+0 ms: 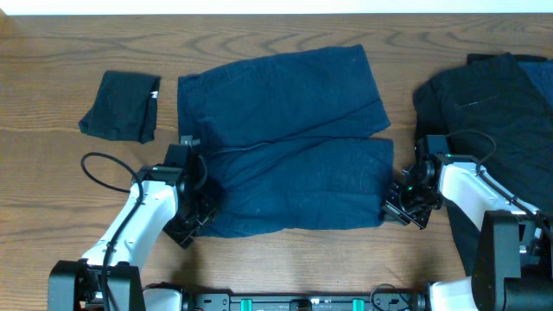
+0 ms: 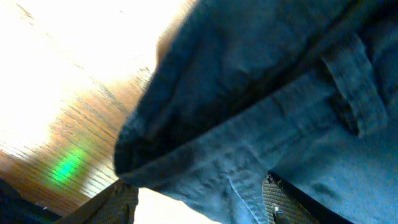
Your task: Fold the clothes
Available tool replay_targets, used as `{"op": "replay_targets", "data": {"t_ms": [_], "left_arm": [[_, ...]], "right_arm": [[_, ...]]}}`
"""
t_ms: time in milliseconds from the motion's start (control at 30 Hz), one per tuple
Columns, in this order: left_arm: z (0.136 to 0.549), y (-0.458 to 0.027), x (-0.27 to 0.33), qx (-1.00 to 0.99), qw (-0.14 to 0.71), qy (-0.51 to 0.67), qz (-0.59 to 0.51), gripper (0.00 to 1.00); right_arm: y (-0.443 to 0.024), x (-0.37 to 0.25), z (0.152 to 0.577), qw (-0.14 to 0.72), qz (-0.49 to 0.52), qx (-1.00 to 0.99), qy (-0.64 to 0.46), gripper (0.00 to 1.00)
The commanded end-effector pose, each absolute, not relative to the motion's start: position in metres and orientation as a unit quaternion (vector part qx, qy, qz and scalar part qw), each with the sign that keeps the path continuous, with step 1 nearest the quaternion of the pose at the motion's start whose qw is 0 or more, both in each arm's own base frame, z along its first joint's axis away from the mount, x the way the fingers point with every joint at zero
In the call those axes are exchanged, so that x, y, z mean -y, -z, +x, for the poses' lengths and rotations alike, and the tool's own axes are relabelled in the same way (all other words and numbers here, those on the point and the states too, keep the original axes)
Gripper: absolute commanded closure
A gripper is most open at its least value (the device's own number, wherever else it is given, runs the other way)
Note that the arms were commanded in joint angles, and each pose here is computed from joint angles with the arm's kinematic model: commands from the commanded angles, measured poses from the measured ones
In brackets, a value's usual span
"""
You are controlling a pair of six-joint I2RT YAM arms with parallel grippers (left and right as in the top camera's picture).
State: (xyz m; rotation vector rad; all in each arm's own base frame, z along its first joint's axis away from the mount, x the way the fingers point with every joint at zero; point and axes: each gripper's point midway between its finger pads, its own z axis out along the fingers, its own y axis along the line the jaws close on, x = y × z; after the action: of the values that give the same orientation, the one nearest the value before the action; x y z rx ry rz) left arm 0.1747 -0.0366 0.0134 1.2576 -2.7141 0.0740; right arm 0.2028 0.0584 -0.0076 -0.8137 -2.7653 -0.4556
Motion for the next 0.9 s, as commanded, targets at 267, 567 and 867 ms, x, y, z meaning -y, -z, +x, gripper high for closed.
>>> {"op": "replay_targets", "data": {"t_ms": [267, 567, 867], "left_arm": [[0.165, 0.009, 0.022, 0.892, 0.061, -0.002, 0.447, 0.34], [0.157, 0.010, 0.021, 0.894, 0.073, 0.005, 0.443, 0.39], [0.154, 0.009, 0.021, 0.911, 0.079, 0.005, 0.406, 0.94]], "right_arm": [[0.023, -0.038, 0.202, 0.095, -0.268, 0.954, 0.097, 0.96], [0.023, -0.038, 0.202, 0.095, -0.268, 0.954, 0.097, 0.99], [0.022, -0.038, 0.202, 0.095, -0.263, 0.955, 0.097, 0.99]]}}
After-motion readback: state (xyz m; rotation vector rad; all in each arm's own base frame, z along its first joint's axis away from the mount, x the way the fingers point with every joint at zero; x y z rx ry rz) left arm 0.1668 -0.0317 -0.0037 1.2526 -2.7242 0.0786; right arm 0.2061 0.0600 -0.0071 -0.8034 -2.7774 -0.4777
